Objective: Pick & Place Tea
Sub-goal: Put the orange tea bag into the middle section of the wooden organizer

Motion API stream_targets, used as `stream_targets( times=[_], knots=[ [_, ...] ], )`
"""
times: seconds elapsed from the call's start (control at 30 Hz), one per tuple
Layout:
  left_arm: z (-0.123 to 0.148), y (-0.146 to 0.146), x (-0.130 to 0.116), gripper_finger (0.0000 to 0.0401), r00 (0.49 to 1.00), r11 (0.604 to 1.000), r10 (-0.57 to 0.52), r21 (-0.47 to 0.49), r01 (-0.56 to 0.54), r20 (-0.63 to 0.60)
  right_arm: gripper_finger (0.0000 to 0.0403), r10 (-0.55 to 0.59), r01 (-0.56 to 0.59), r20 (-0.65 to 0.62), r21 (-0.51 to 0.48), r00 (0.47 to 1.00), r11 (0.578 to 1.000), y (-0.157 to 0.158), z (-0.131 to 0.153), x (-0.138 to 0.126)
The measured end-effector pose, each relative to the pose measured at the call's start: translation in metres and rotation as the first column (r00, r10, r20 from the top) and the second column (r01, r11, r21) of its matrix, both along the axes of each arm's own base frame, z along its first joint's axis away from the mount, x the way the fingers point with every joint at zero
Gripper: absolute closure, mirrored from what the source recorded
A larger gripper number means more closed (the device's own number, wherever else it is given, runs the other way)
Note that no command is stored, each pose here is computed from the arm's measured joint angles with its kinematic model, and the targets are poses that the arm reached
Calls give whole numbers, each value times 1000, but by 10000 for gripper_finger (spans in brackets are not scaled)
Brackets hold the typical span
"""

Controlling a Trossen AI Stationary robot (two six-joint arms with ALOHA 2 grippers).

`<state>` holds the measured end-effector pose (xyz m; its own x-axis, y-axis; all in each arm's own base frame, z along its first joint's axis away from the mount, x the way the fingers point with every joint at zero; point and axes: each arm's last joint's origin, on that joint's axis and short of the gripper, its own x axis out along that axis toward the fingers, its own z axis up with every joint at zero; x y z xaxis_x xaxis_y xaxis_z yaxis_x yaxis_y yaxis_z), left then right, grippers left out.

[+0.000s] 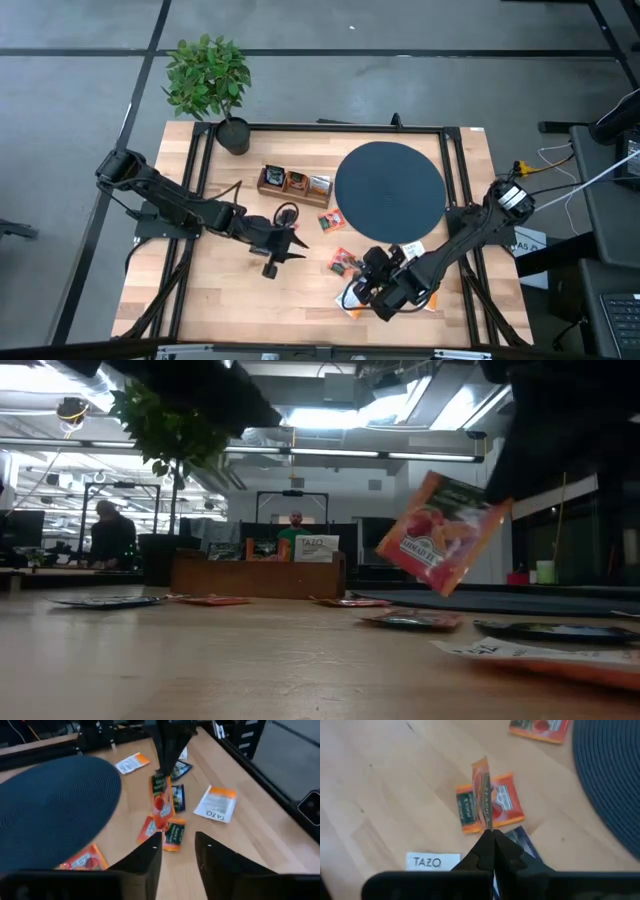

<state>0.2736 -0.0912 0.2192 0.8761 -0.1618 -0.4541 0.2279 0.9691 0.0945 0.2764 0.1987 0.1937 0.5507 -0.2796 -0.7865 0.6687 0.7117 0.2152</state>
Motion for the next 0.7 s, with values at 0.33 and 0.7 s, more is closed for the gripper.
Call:
stream_targets(
  times=[0.33, 0.7],
  knots=[
    [6, 6, 5, 202, 997, 998, 39, -46, -36, 68, 402, 186, -185, -5, -106, 983, 977, -17, 23, 8],
    [12, 5, 7, 196, 992, 996, 41, -87, -31, 122, 403, 371, -369, -30, -199, 928, 908, -45, 30, 37]
  ],
)
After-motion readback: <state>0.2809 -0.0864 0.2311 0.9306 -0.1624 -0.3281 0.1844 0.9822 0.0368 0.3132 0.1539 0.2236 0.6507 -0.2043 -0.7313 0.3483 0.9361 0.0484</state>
